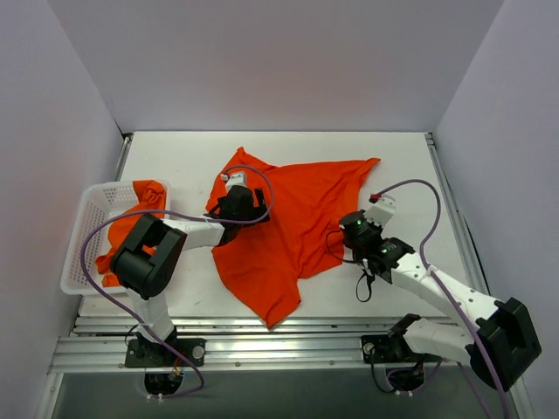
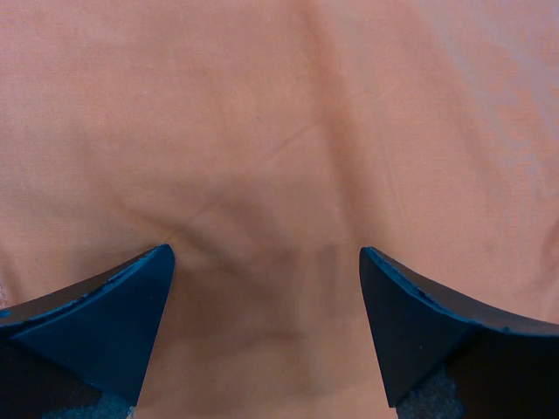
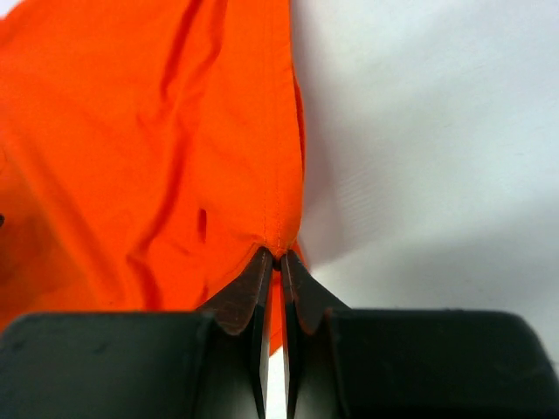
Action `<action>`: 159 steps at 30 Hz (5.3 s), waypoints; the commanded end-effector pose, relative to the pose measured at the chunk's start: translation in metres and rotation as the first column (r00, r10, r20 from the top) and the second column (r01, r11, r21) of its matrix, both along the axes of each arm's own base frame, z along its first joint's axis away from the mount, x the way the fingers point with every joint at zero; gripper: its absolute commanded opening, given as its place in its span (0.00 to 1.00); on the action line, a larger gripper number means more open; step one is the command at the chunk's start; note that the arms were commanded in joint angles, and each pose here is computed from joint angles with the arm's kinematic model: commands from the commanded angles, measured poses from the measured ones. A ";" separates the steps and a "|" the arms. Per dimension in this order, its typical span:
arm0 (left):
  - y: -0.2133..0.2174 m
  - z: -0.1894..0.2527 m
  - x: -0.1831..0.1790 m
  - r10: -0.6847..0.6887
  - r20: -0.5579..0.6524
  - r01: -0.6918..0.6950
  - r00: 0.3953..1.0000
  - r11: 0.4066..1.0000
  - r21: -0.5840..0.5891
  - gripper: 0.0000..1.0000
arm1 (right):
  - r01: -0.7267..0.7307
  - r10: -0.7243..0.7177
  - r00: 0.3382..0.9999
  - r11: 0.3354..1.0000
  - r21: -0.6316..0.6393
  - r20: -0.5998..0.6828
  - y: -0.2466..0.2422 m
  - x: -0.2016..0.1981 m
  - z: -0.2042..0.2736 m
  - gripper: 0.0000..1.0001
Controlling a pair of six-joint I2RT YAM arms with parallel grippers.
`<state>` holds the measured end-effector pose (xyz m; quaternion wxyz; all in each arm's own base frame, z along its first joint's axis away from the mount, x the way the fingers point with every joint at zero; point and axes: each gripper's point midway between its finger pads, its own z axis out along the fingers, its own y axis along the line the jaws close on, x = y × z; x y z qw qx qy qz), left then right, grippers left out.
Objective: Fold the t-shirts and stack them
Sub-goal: Flatten the tshirt out
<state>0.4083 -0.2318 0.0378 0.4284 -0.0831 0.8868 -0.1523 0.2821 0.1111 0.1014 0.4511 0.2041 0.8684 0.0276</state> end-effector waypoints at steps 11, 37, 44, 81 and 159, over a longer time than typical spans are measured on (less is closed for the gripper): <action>0.029 0.007 0.005 0.002 -0.002 -0.002 1.000 0.997 -0.083 0.97 | 0.416 -0.415 0.909 0.909 -0.011 0.048 -0.084 -0.039 0.015 0.00; 0.068 0.095 0.002 0.001 0.094 0.021 0.996 0.974 -0.225 0.94 | 0.583 -0.589 0.802 0.808 0.083 0.096 -0.123 -0.058 0.048 0.84; 0.075 0.162 -0.004 0.013 0.177 0.019 0.984 0.984 -0.177 0.94 | 0.136 -0.151 0.961 0.987 0.081 0.233 -0.028 0.049 0.101 0.88; 0.000 0.051 0.182 0.052 0.015 -0.045 0.999 0.952 -0.303 0.74 | 0.115 -0.106 0.992 0.980 0.163 -0.065 -0.073 0.246 -0.060 0.00; 0.067 -0.001 0.203 0.149 -0.086 -0.158 0.985 0.980 -0.117 0.21 | 0.208 -0.186 0.976 0.954 0.216 -0.115 -0.133 0.273 -0.102 0.00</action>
